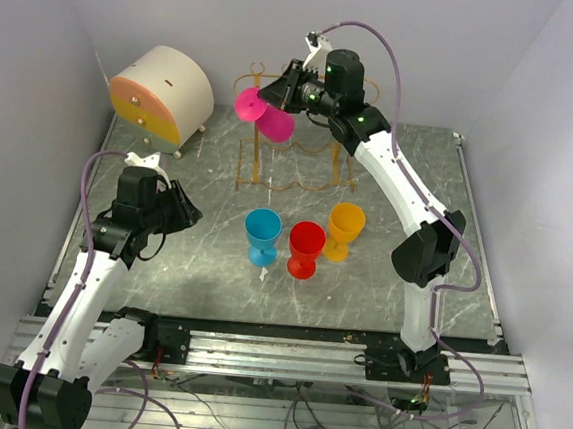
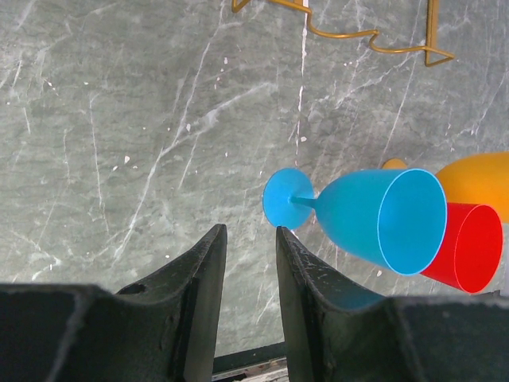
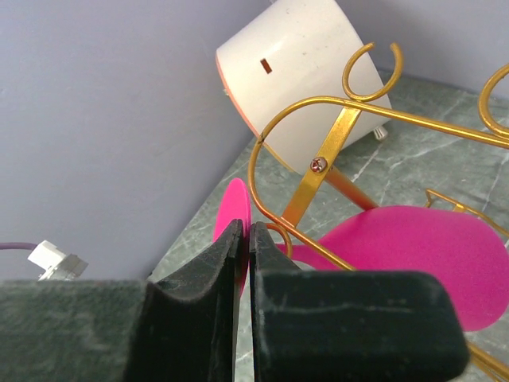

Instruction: Take the wine glass off the wine glass rack

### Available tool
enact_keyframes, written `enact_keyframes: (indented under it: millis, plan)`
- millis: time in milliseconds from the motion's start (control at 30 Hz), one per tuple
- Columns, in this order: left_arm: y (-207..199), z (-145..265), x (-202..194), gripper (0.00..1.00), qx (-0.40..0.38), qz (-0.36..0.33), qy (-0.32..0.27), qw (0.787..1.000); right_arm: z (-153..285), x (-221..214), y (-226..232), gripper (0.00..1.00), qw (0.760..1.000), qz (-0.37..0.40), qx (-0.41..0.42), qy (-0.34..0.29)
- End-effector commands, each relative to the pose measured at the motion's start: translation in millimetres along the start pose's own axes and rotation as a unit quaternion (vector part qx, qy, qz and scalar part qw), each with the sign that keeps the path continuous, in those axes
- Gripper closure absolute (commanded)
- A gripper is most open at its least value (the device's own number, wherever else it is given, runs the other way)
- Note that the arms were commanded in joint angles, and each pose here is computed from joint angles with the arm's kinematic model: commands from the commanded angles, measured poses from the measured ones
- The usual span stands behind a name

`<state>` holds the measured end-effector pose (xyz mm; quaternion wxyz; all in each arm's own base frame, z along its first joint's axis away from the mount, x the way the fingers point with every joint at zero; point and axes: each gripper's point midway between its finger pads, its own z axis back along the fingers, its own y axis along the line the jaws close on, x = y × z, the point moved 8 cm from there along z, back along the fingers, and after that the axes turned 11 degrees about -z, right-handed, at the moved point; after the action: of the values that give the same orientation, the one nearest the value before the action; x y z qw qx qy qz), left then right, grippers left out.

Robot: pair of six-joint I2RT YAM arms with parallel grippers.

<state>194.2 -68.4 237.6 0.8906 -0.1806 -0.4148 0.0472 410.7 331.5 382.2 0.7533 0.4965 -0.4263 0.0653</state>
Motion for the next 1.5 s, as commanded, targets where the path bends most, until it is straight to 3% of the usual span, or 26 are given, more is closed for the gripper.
enact_keyframes:
  millis: [0,200,533,1133,1467]
  plan:
    - [-1.1,4.5,4.1,0.58,0.0,-0.003,-0.015,1.0,3.9,-3.4,7.3,1.0,0.999,-0.011,0.028,0.015]
    - [-1.4,4.4,3.9,0.58,-0.001,-0.001,-0.016,1.0,5.0,-2.5,1.5,1.0,0.999,-0.031,0.029,0.01]
    - [-5.6,12.0,11.0,0.58,-0.006,-0.001,-0.027,1.0,33.9,19.3,1.2,1.0,0.995,-0.078,0.038,-0.054]
    - [-20.5,33.1,32.5,0.57,-0.033,0.016,-0.068,0.997,52.8,14.8,30.2,1.0,0.986,-0.053,0.155,0.012]
    - [-25.0,43.6,38.8,0.57,-0.039,0.02,-0.084,0.996,49.3,4.9,18.8,1.0,0.989,-0.055,0.13,0.035]
